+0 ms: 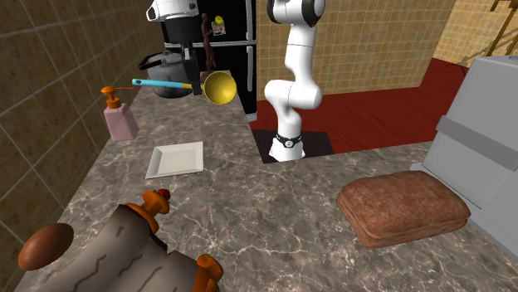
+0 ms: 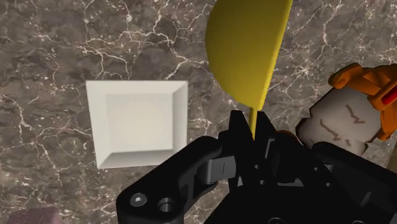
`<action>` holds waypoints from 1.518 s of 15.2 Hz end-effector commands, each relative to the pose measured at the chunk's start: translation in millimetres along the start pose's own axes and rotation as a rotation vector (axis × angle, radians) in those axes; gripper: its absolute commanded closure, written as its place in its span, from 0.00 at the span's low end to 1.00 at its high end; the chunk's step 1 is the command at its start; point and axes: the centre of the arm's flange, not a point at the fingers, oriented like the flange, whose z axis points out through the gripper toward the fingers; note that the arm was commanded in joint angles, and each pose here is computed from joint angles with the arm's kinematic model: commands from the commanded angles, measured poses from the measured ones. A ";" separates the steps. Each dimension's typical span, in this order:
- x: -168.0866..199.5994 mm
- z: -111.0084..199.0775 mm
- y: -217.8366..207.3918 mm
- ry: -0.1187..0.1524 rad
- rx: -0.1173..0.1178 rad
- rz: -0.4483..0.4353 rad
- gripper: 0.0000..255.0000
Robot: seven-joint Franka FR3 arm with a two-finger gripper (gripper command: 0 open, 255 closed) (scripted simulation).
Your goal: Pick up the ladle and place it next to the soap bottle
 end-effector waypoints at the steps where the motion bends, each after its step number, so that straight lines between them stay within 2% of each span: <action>1: 8.4 -8.1 23.0 0.000 0.000 -0.002 1.00; 23: 126.3 -64.2 282.4 0.000 0.000 -0.002 1.00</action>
